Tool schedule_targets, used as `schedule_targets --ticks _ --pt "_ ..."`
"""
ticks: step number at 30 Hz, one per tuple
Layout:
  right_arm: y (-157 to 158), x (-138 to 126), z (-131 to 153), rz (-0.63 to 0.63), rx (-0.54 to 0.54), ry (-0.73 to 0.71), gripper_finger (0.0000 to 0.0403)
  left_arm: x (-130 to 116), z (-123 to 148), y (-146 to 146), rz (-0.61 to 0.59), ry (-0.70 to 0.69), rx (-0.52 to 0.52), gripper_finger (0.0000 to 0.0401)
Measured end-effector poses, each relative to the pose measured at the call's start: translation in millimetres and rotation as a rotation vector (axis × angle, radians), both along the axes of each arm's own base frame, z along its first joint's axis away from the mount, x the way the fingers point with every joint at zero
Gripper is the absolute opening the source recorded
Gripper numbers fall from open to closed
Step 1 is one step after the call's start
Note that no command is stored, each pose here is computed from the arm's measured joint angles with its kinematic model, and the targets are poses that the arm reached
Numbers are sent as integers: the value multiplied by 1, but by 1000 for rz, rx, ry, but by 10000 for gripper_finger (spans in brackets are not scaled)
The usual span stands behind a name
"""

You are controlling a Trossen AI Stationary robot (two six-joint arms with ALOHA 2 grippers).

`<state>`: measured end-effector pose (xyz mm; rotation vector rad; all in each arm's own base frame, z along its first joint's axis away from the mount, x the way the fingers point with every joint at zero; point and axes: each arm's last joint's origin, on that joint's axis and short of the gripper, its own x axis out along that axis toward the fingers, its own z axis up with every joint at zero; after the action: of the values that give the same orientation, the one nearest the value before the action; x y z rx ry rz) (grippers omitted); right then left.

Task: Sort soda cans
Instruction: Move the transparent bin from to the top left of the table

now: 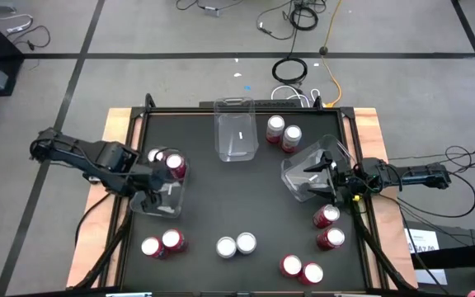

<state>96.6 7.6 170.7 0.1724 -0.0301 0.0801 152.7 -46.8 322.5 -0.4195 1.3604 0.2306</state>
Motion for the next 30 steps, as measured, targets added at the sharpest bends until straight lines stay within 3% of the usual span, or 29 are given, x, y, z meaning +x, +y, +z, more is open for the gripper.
schedule_targets --ticks 12,22,30 --pt "0 0 0 0 0 0 334 -17 0 -21 -291 21 60 380" --pt "0 0 0 0 0 0 334 -25 -7 -37 -366 -16 171 380" --pt "0 0 0 0 0 0 334 -25 -37 -54 -443 -43 152 380"
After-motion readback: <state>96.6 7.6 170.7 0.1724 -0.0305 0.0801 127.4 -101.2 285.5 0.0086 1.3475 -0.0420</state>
